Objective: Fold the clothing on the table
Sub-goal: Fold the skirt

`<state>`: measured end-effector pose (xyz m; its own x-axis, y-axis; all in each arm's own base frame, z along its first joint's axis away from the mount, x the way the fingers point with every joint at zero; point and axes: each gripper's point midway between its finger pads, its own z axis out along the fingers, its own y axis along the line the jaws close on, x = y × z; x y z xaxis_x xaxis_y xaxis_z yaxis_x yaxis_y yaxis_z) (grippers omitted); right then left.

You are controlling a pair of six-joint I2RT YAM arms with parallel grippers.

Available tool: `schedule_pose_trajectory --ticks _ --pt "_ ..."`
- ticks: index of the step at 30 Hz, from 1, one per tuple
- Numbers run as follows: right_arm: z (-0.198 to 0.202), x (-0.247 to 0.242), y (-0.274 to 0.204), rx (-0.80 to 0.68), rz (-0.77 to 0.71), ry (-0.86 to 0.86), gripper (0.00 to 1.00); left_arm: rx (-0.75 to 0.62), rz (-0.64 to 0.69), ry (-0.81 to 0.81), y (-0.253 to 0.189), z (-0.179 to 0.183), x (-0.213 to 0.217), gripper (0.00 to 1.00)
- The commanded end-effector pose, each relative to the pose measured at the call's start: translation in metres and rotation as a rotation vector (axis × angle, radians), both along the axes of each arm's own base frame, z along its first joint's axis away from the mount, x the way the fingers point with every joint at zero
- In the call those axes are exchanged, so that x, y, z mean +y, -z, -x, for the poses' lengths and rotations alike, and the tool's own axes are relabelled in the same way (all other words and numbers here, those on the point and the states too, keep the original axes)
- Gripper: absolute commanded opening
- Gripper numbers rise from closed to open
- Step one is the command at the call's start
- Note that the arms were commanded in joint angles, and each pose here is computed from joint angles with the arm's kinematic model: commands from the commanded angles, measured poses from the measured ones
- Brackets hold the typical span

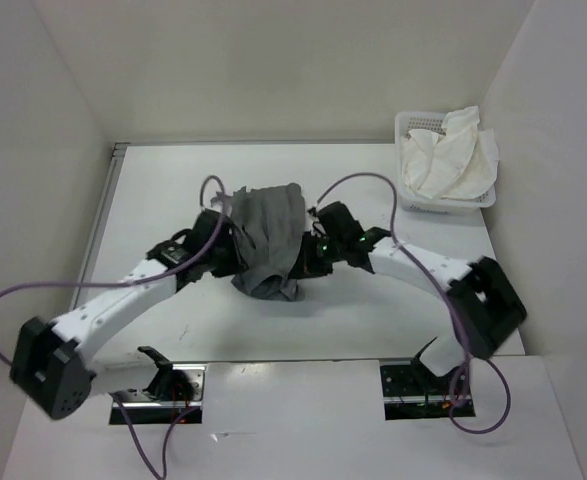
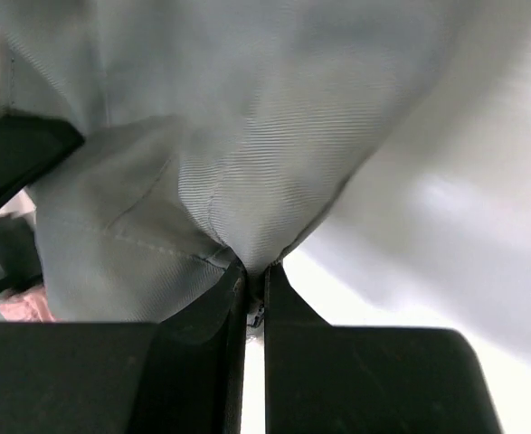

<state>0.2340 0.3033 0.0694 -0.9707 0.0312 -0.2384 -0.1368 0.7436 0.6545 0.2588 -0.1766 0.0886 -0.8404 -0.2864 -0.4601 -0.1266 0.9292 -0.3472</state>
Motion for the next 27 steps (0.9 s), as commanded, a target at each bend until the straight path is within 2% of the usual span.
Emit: schedule_pose_trajectory --ticks 1,5,10,15,18,21,22,24,26,27 --pt "-0.017 -0.01 -0.127 -0.312 -0.056 0.027 0.01 -0.284 0.173 0.085 -0.131 0.002 -0.012 0.0" --pt "-0.002 -0.028 -0.228 -0.496 -0.155 0.037 0.01 -0.538 0.328 0.135 -0.246 0.034 -0.001 0.0" --pt "0.05 -0.045 -0.288 -0.604 -0.301 -0.077 0.01 -0.675 0.52 0.26 -0.304 0.079 -0.004 0.0" --pt "0.082 -0.059 -0.294 -0.62 -0.38 -0.095 0.01 -0.654 0.615 0.29 -0.299 0.1 -0.007 0.0" --pt "0.08 -0.064 -0.279 -0.582 -0.346 -0.069 0.01 -0.592 0.607 0.272 -0.275 0.09 -0.014 0.0" --pt "0.057 -0.066 -0.251 -0.512 -0.277 -0.019 0.01 -0.526 0.567 0.251 -0.248 0.07 -0.024 0.0" --pt "0.049 -0.066 -0.245 -0.512 -0.264 -0.016 0.01 -0.501 0.516 0.225 -0.234 0.052 -0.028 0.0" --pt "0.014 -0.077 -0.235 -0.503 -0.223 0.052 0.01 -0.527 0.473 0.21 -0.24 0.032 -0.032 0.0" --pt "-0.025 -0.098 -0.246 -0.555 -0.22 0.096 0.01 -0.526 0.374 0.189 -0.23 -0.007 -0.037 0.0" --pt "-0.05 -0.103 -0.234 -0.516 -0.201 0.112 0.01 -0.537 0.355 0.181 -0.235 -0.024 -0.038 0.0"
